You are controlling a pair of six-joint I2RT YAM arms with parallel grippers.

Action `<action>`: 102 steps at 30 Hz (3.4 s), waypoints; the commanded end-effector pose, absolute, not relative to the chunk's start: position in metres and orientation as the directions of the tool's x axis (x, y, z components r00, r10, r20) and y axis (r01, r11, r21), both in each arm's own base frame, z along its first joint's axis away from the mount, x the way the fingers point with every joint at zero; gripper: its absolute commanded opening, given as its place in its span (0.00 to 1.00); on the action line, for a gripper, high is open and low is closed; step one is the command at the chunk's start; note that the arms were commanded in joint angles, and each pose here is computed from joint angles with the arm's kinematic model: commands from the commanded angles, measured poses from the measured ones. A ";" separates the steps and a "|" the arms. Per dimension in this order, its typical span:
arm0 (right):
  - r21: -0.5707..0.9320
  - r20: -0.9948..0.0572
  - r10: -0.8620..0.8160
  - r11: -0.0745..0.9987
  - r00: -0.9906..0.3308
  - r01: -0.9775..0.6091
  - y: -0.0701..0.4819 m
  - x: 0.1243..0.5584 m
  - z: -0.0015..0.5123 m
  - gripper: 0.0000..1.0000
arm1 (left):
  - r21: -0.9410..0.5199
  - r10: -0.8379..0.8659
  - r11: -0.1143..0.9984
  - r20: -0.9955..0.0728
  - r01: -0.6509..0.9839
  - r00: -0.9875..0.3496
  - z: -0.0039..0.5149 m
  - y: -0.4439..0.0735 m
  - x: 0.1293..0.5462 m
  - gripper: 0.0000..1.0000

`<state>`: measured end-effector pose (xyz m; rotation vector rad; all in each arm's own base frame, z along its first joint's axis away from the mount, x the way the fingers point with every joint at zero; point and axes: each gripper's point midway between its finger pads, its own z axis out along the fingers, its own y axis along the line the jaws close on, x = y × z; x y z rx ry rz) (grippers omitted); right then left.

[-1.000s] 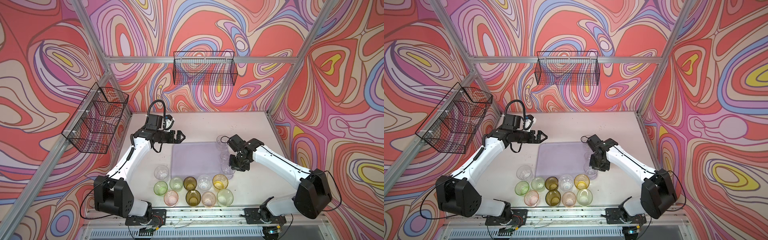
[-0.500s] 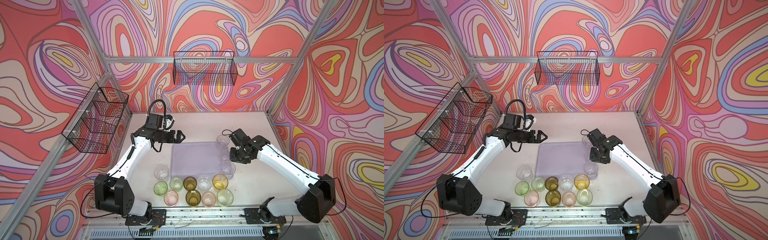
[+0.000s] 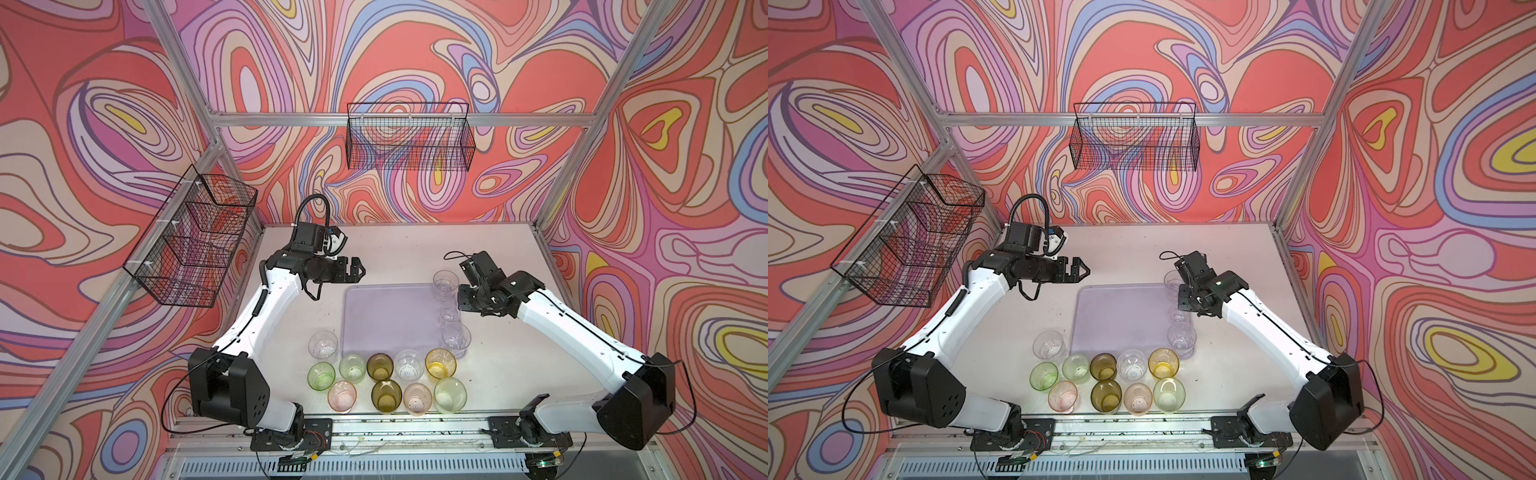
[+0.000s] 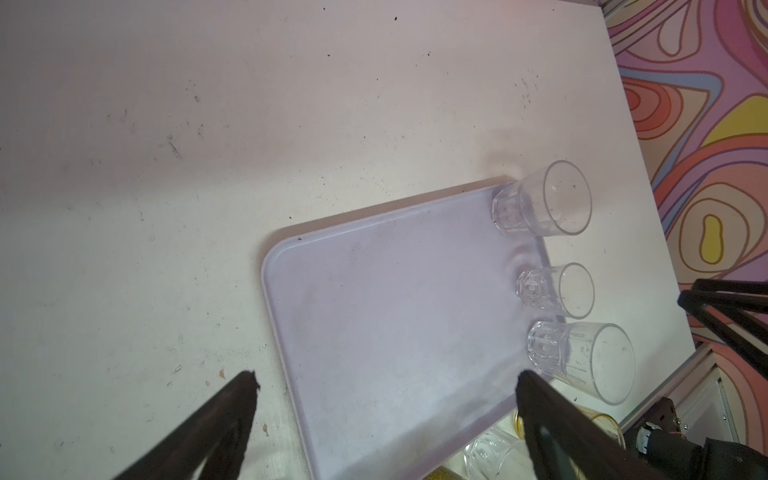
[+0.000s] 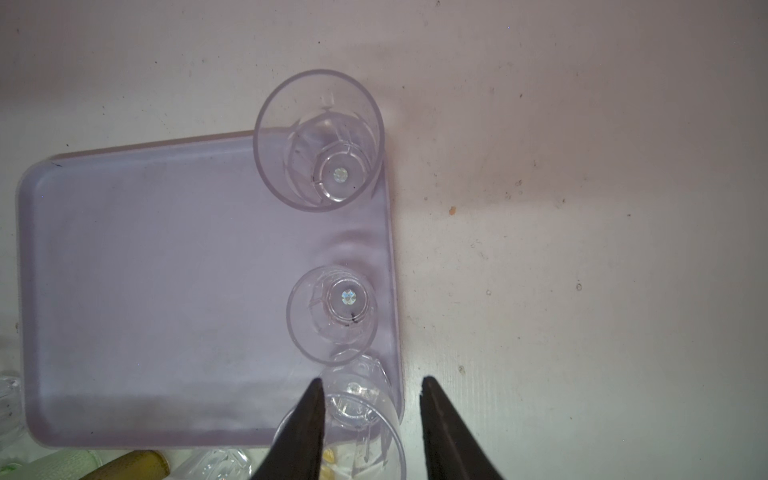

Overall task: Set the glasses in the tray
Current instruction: 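Move the left gripper down to a clear cup beside the green cups, then close the left gripper on the clear cup's rim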

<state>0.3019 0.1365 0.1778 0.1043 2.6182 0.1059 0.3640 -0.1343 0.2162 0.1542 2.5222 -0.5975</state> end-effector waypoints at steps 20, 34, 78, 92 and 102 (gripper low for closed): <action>0.150 -0.600 0.066 0.988 -0.797 -0.031 0.153 0.328 0.209 0.50 | -0.139 -0.208 0.975 -0.286 -0.174 -0.935 0.203 -0.063 0.300 0.95; 0.173 -0.598 0.083 0.985 -0.797 -0.027 0.153 0.327 0.204 0.55 | -0.127 -0.442 0.896 -0.159 -0.426 -0.883 0.190 -0.031 0.247 0.92; 0.209 -0.584 0.121 0.978 -0.803 -0.005 0.150 0.322 0.197 0.49 | -0.093 -0.648 0.750 0.091 -0.654 -0.756 0.095 -0.034 0.188 0.45; 0.198 -0.588 0.125 0.980 -0.799 0.008 0.145 0.318 0.198 0.46 | -0.078 -0.652 0.748 0.100 -0.659 -0.752 0.088 -0.033 0.185 0.31; 0.195 -0.582 0.125 0.981 -0.804 0.011 0.145 0.320 0.195 0.43 | -0.068 -0.648 0.754 0.093 -0.654 -0.756 0.088 -0.031 0.185 0.20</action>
